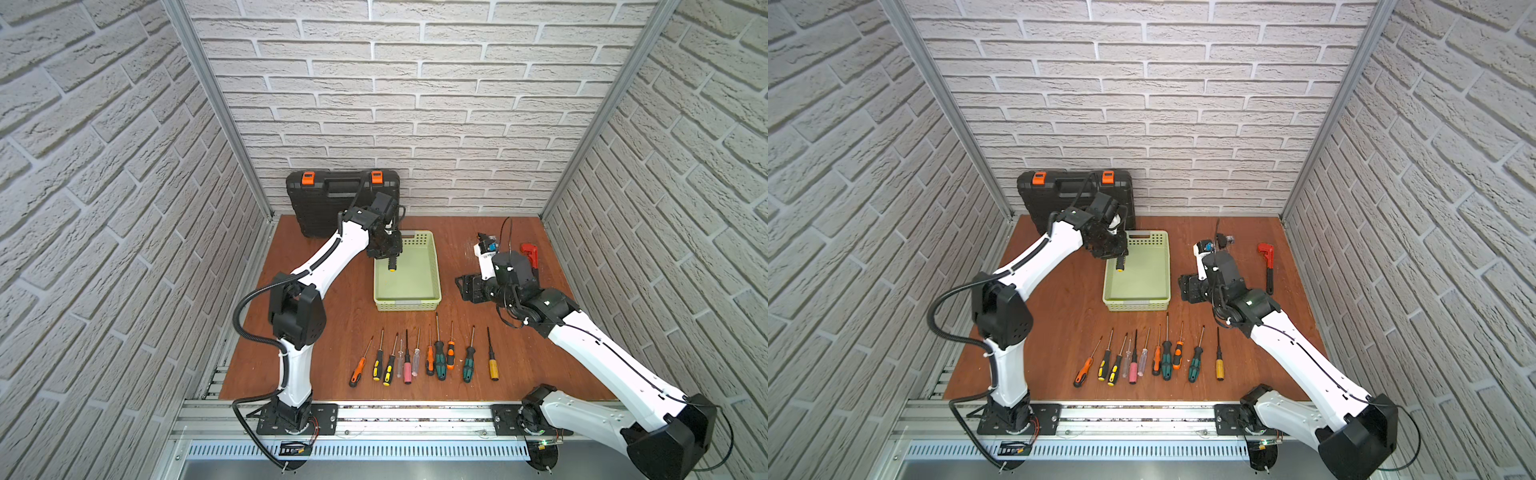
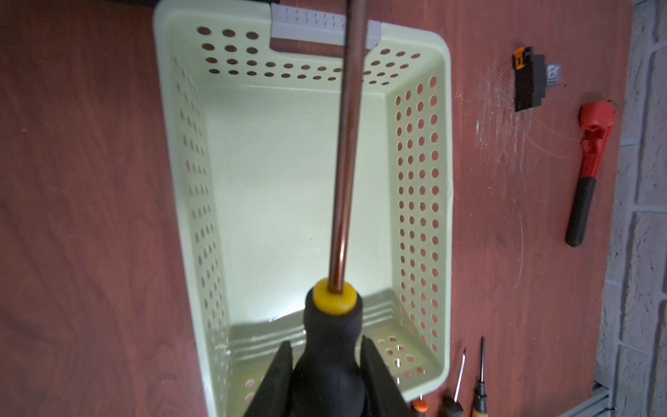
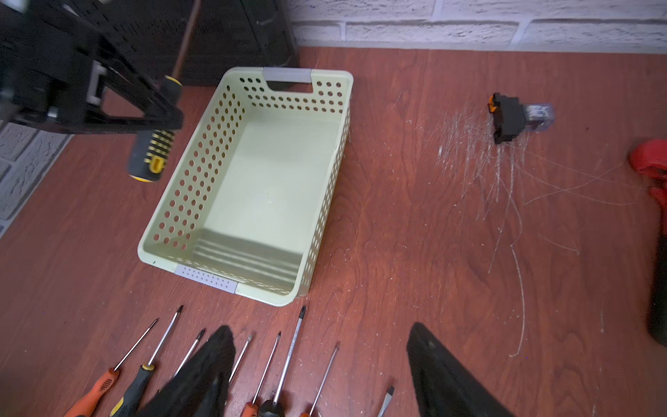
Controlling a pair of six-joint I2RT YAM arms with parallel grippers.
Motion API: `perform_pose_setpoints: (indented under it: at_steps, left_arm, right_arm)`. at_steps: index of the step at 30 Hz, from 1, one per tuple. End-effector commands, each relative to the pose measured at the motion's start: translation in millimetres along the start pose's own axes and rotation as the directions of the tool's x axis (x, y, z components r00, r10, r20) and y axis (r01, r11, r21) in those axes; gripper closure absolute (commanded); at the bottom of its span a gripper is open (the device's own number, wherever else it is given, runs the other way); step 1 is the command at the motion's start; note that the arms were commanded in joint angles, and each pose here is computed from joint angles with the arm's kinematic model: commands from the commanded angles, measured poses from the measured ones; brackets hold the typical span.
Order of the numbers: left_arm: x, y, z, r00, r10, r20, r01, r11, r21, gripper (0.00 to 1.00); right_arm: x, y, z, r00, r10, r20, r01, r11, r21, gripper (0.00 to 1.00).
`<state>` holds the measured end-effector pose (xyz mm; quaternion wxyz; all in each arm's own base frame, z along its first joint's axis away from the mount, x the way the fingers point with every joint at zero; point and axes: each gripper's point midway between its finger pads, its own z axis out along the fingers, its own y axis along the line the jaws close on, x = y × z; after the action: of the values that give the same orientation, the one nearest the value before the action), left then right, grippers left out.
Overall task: Put the screwdriver in the bin
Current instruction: Place the screwdriver in the bin.
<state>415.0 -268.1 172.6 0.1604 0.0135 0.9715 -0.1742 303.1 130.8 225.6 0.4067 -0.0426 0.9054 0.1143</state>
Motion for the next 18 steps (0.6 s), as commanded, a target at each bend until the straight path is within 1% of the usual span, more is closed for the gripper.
perform_pose_setpoints:
  at_steps: [1,3,6,8,12,18]
  left_arm:
    - [0,0,20,0.999,-0.01,-0.04,0.01,1.0,0.009,1.0]
    - [5,1,35,0.998,-0.021,-0.064,0.021,1.0,0.004,1.0]
    - [16,1,50,0.996,-0.006,-0.092,0.005,1.0,-0.016,1.0]
    - [24,0,59,0.993,0.001,-0.115,-0.004,1.0,-0.022,1.0]
    - [32,7,73,0.991,0.004,-0.134,-0.011,0.999,-0.053,1.0]
    - [35,14,98,0.987,0.017,-0.157,-0.029,0.997,-0.076,1.0]
  right_arm:
    - [20,-17,0,0.999,-0.02,-0.05,0.024,0.997,0.078,0.24]
    - [20,-18,-7,0.999,-0.022,-0.032,0.025,0.997,0.076,0.25]
    - [19,-25,-17,1.0,-0.014,0.013,0.012,0.995,0.099,0.25]
    - [21,-29,-18,1.0,-0.013,0.018,0.01,0.994,0.113,0.24]
    - [30,-31,-13,1.0,-0.009,-0.011,0.01,0.992,0.123,0.24]
    - [53,-36,8,0.995,-0.016,-0.1,0.031,0.988,0.148,0.23]
